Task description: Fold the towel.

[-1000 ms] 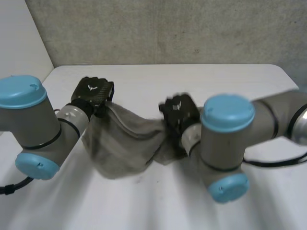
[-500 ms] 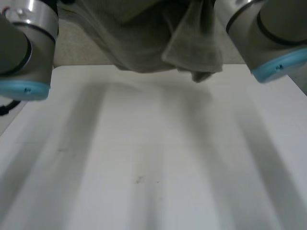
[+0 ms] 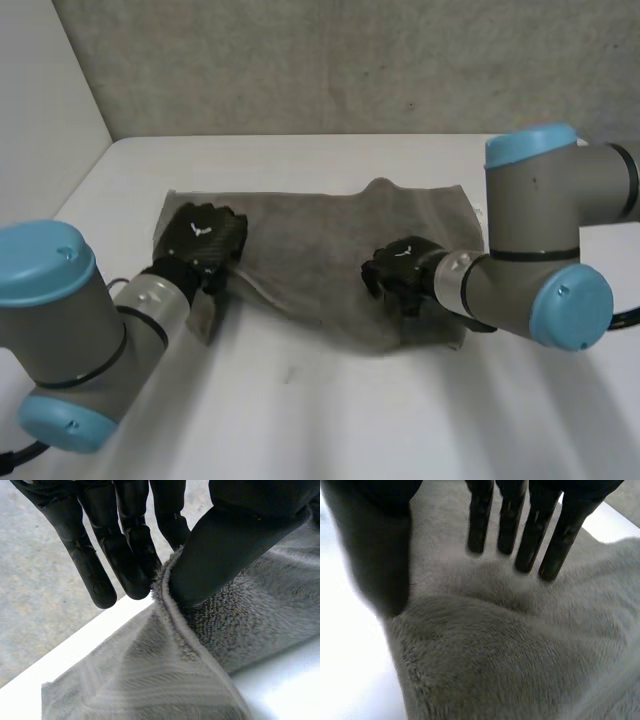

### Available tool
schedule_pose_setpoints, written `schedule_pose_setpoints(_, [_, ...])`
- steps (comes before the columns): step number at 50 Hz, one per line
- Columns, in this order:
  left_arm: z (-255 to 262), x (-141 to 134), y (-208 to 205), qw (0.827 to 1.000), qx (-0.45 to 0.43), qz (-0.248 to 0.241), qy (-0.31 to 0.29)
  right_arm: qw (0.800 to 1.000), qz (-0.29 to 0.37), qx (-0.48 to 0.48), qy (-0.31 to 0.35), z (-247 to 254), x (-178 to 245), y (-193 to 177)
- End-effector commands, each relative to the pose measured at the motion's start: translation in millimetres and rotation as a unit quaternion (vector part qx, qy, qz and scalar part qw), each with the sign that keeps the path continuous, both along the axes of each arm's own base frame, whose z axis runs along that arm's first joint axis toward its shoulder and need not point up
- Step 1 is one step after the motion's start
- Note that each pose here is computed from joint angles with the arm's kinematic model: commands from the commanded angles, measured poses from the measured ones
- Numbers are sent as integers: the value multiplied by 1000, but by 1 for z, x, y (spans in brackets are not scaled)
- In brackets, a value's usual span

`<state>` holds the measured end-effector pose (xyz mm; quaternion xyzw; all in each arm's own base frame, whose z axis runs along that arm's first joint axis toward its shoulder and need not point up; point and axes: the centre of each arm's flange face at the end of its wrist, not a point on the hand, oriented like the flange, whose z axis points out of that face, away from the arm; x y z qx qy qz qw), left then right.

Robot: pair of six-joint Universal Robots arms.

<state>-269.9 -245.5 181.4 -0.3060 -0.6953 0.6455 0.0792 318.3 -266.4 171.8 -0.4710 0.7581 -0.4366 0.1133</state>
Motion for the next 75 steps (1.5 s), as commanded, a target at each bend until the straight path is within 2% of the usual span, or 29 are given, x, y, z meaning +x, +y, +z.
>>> schedule_pose_setpoints(1, [4, 0, 5, 1000, -5, -6, 4, 991, -98, -35, -84, 7, -23, -5])
schedule_pose_setpoints(7, [11, 1, -2, 1000, -16, 1, 12, 983, -129, -41, -124, 4, -41, 13])
schedule_pose_setpoints(15, [22, 1, -8, 999, -33, 5, 19, 982, -140, -37, -125, -18, -56, 35])
schedule_pose_setpoints(28, [29, 7, -18, 998, -45, 20, 25, 980, -155, -32, -121, -38, -71, 45])
schedule_pose_setpoints(40, [29, 8, -19, 998, -45, 23, 25, 975, -149, -79, -146, -44, -67, 35])
schedule_pose_setpoints(59, [26, 10, -20, 999, -40, 27, 23, 975, -157, -77, -140, -58, -61, 9])
schedule_pose_setpoints(64, [25, 11, -19, 999, -38, 24, 21, 968, -176, -99, -149, -43, -70, -4])
schedule_pose_setpoints(66, [25, 11, -19, 999, -37, 23, 20, 958, -180, -148, -167, -9, -77, -14])
schedule_pose_setpoints(69, [24, 10, -18, 999, -36, 21, 19, 951, -182, -176, -177, 13, -80, -18])
schedule_pose_setpoints(71, [25, 9, -17, 999, -37, 19, 17, 943, -183, -212, -183, 56, -88, -21])
schedule_pose_setpoints(75, [28, 9, -14, 999, -39, 15, 14, 945, -173, -218, -175, 93, -91, -17])
